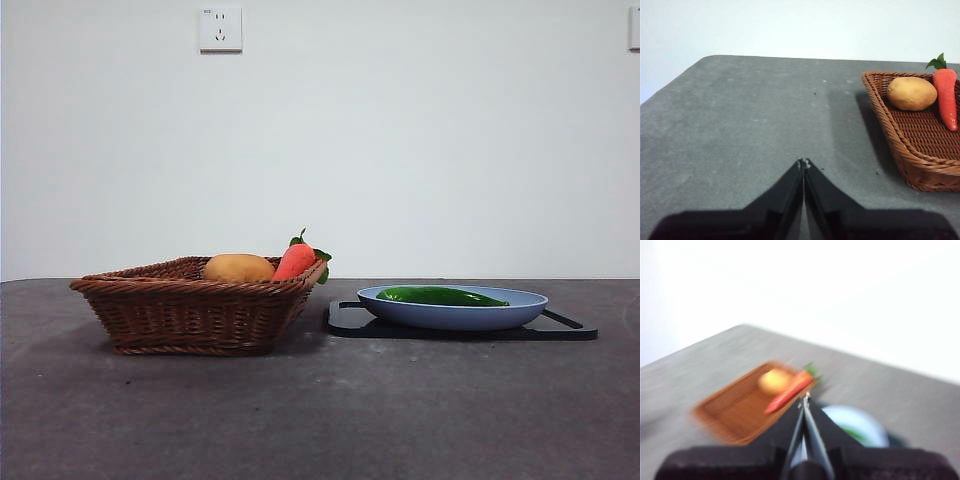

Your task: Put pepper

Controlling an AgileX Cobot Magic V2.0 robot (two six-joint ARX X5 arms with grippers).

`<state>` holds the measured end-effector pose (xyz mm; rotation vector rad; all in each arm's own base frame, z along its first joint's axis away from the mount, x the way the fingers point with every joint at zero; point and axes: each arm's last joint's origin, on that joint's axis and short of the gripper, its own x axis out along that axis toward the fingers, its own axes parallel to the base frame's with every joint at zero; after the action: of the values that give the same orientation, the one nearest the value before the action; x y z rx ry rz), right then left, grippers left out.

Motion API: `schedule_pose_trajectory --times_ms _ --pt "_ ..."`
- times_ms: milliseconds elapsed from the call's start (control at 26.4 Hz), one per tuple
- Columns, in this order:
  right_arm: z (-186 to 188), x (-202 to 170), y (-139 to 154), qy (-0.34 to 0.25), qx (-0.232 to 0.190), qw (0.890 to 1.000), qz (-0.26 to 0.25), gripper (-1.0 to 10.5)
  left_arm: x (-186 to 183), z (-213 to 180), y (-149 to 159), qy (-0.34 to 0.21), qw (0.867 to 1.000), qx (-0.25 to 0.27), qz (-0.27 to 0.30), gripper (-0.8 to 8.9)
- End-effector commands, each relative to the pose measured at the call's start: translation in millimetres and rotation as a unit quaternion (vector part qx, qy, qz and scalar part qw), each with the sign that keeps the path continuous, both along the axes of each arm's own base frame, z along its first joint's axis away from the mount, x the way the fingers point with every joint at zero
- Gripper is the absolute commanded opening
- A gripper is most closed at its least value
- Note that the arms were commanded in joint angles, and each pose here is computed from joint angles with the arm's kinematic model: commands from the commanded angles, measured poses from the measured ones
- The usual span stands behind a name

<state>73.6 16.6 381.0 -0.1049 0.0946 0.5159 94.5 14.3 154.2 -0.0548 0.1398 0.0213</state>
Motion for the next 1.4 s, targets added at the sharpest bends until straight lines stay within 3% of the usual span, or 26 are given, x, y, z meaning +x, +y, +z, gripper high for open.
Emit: schedule_pose_trajectory --times_ms 38,303,605,870,1400 --pt "-47.5 8.1 -2.2 -0.019 0.007 0.999 -0.042 0.1 0.3 -1.9 0.4 -0.001 1.000 -0.002 0.002 0.08" --pt "-135.0 14.4 -3.9 -0.044 0.048 0.995 -0.082 0.1 0.3 -1.9 0.4 0.000 1.000 -0.002 0.001 0.08" --pt "-199.6 19.0 -4.5 -0.012 0.067 0.993 -0.099 0.1 0.3 -1.9 0.4 0.000 1.000 -0.002 0.001 0.08" --pt "-225.2 21.5 -4.4 0.022 0.073 0.992 -0.102 0.1 0.3 -1.9 0.4 -0.001 1.000 -0.002 0.001 0.08" --pt "-229.0 21.3 -5.0 0.047 0.083 0.989 -0.116 0.1 0.3 -1.9 0.4 -0.001 1.000 -0.002 0.001 0.08"
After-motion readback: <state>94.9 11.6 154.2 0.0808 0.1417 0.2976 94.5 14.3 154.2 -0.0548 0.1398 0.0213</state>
